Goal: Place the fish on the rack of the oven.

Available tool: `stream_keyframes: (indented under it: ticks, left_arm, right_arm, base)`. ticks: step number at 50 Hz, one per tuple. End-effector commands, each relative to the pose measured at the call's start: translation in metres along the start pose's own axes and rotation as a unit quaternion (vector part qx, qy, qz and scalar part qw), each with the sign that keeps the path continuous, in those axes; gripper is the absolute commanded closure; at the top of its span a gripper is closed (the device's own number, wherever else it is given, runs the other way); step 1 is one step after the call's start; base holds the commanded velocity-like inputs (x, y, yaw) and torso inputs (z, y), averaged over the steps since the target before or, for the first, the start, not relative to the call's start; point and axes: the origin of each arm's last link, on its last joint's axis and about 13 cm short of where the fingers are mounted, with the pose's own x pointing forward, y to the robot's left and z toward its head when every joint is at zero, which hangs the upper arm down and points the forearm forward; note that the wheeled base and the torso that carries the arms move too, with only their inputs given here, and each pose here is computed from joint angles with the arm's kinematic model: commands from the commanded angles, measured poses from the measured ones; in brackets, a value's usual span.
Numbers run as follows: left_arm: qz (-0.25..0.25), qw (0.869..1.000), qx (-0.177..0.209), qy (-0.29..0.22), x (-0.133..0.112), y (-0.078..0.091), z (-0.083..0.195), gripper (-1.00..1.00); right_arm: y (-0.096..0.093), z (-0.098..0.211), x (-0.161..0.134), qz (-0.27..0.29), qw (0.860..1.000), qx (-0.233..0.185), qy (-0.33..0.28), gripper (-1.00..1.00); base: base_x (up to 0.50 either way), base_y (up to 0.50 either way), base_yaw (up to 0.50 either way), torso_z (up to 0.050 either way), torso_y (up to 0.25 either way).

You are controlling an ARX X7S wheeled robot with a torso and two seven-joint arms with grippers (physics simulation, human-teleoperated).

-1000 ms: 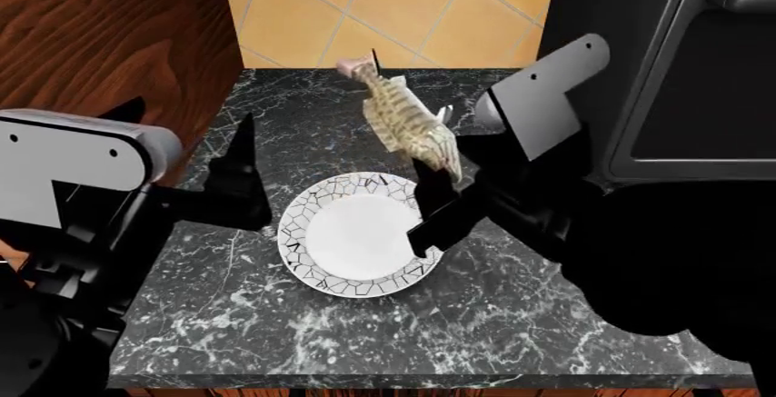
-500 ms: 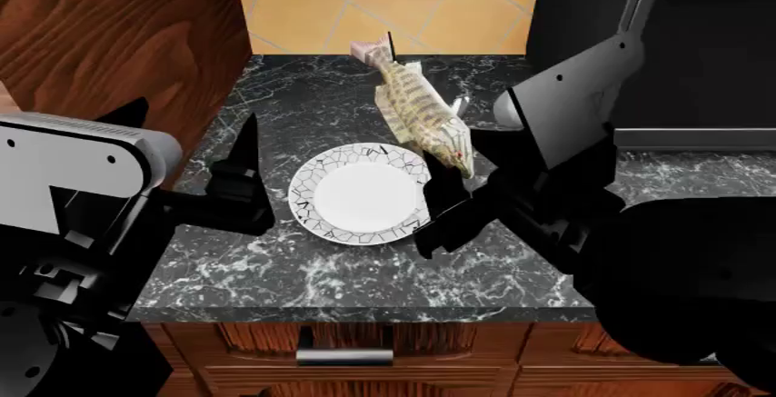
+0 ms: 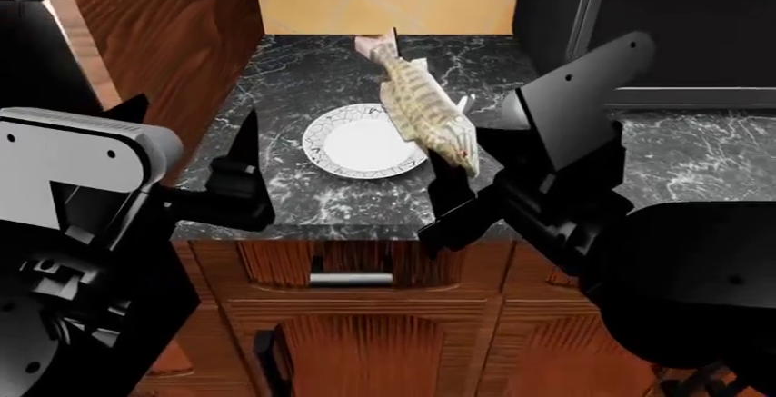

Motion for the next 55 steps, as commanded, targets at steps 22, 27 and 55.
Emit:
stream_keyframes:
  ticks: [22, 27, 55]
  left_arm:
    - [0.006, 1.000, 0.000, 0.000, 0.006, 0.003, 0.001, -1.00]
    - [0.001, 1.000, -0.005, -0.004, 0.006, 0.002, 0.008, -1.00]
    - [-0.012, 0.995, 0.065, 0.073, 0.038, 0.037, 0.061, -1.00]
  right_arm:
    - [-0.002, 0.001, -0.003, -0.007, 0.999, -0.023, -0.028, 1.00]
    - [-0.003, 0.002, -0.005, -0.011, 0.999, -0.022, -0.033, 1.00]
    - [-0.008, 0.028, -0.018, -0.062, 0.997, -0.027, -0.033, 1.00]
  base:
    - [-0.26, 0.00, 0.00, 0.000, 0.000]
    - [-0.07, 0.00, 0.00, 0.000, 0.000]
    - [0.00, 0.00, 0.00, 0.000, 0.000]
